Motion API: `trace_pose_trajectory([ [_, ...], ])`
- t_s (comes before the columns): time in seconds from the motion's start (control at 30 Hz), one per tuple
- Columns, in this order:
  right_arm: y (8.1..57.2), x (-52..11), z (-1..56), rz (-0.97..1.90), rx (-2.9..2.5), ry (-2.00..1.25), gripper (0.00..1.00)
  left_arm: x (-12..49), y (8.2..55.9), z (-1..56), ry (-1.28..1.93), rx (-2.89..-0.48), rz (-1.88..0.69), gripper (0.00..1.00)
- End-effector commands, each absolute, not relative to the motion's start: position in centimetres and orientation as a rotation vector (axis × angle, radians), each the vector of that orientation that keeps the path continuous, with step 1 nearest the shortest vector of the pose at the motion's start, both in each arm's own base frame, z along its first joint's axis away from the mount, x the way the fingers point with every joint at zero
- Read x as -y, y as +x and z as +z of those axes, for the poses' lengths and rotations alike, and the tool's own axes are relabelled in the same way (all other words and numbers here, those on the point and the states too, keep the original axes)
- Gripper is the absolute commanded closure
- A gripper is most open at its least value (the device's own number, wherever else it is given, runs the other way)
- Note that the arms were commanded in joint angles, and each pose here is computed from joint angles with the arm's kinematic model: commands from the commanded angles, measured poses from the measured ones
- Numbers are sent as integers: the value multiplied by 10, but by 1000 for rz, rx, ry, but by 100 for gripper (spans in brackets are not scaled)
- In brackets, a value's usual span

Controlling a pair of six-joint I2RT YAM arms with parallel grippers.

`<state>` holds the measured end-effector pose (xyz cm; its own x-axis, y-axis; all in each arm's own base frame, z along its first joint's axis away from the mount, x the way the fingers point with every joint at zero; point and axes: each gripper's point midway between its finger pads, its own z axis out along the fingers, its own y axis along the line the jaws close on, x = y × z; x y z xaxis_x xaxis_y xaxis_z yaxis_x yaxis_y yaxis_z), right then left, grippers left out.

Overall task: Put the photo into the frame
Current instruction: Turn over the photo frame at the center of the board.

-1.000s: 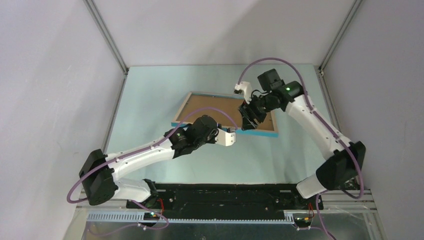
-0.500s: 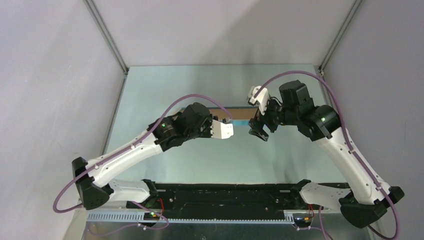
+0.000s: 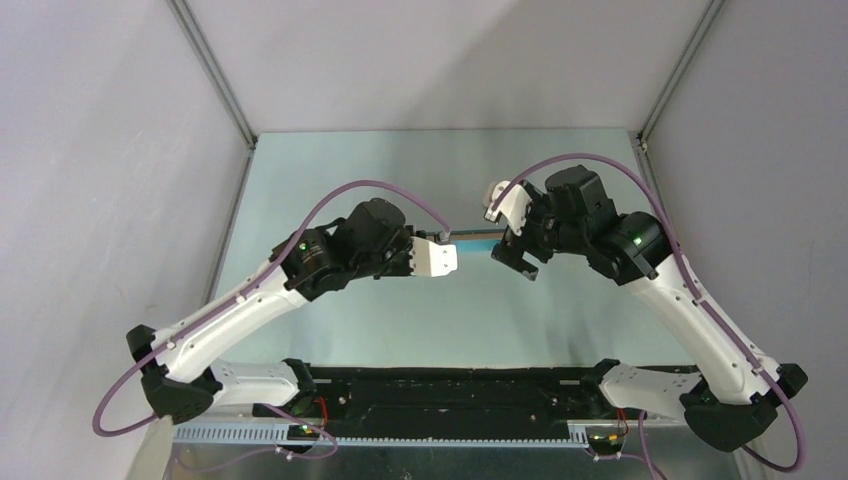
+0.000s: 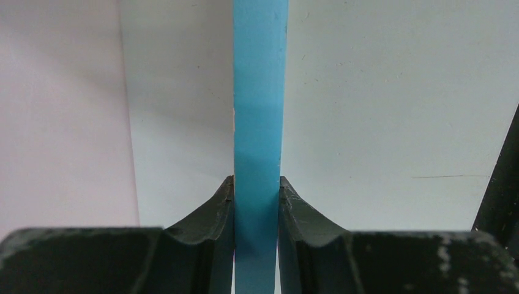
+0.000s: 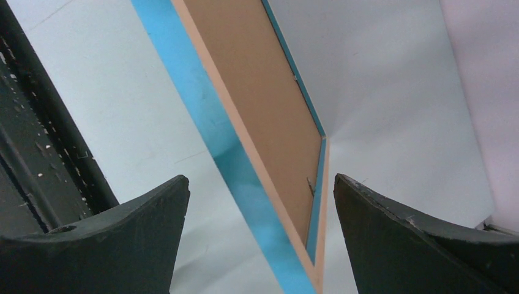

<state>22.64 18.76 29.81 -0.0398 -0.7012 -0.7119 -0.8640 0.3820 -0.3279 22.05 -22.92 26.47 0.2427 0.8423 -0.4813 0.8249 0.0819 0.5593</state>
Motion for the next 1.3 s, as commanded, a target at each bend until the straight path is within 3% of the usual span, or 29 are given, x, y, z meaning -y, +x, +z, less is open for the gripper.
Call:
trace_pose_trajectory([
  [0.0,238,-192,315,184,-1725,-1375,8,233,219,315,1601,-1450,-16,100],
  [0.43,237,-203,294,192,-1765,-1447,13,234,220,325,1569,-1470,-91,100],
  [0.6,242,-204,287,160,-1766,-1483,25,235,219,327,1563,-1476,-116,100],
  [0.77,246,-205,277,123,-1775,-1512,31,235,221,326,1556,-1493,-149,100],
  [1.0,246,-207,277,105,-1749,-1536,48,235,225,316,1566,-1523,-145,100],
  [1.17,243,-210,283,96,-1715,-1562,68,234,233,312,1565,-1546,-116,100],
  [1.23,242,-210,285,95,-1707,-1571,75,235,235,311,1563,-1556,-109,93],
  [1.27,241,-210,286,95,-1705,-1575,77,236,237,310,1565,-1561,-106,83],
])
